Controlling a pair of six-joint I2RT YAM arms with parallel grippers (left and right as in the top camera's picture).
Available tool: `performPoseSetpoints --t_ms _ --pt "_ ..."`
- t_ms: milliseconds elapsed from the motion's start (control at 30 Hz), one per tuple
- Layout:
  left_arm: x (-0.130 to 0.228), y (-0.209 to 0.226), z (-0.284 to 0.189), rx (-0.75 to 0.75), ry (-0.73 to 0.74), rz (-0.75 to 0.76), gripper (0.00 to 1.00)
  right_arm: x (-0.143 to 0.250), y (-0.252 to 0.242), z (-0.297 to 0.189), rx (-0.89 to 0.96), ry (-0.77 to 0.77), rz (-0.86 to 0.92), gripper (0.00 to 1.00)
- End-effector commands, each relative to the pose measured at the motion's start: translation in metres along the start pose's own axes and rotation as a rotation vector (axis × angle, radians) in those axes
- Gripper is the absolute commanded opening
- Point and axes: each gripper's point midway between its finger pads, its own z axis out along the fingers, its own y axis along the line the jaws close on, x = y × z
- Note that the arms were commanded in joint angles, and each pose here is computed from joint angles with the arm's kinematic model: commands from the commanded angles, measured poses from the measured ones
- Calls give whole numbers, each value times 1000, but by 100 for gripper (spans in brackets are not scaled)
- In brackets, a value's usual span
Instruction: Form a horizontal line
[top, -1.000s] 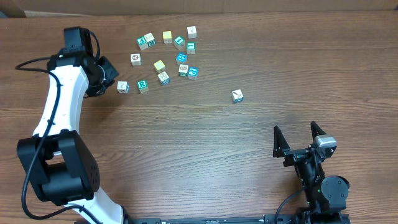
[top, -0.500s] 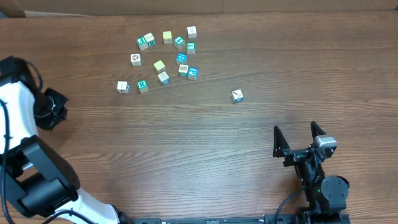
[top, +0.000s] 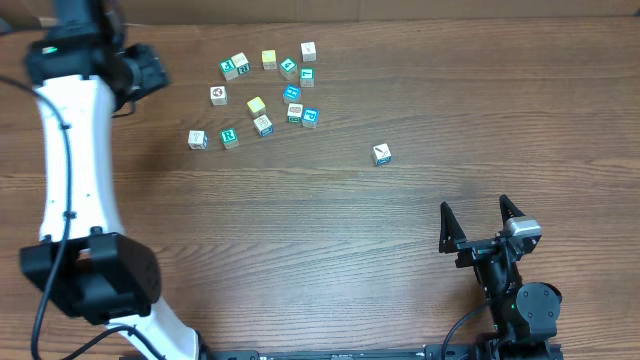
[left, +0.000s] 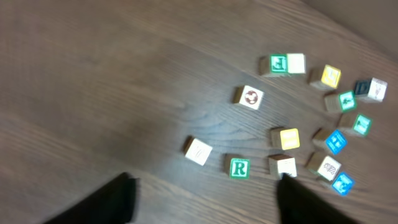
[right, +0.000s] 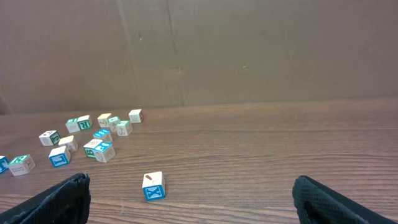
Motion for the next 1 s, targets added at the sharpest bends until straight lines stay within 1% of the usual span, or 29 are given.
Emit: performPoseSetpoints --t_ms 0,67,167,200,233,333,400,533,633,733,833,967 --pt "9 -7 12 -165 -16 164 87 2 -1 0 1 -1 2 100" --pt "20 -13 32 -171 38 215 90 2 -1 0 1 -1 2 100" --pt "38 -12 61 -155 145 295 92 2 -1 0 1 -1 2 100" --pt "48 -11 74 -139 198 323 95 2 -1 0 1 -1 2 100" --pt "62 -8 89 -116 271 363 96 2 -1 0 1 -1 2 100" --pt "88 11 123 -148 409 372 95 2 -1 0 1 -1 2 100" --pt "95 21 135 -160 449 352 95 2 -1 0 1 -1 3 100" --pt "95 31 140 -166 463 341 95 2 -1 0 1 -1 2 100" --pt "90 32 144 -160 439 345 95 2 -1 0 1 -1 2 100" --pt "82 26 149 -134 400 342 94 2 -1 0 1 -1 2 100" --pt "77 11 153 -56 373 346 94 2 -1 0 1 -1 2 100" --pt "73 12 155 -60 356 361 93 2 -1 0 1 -1 2 100"
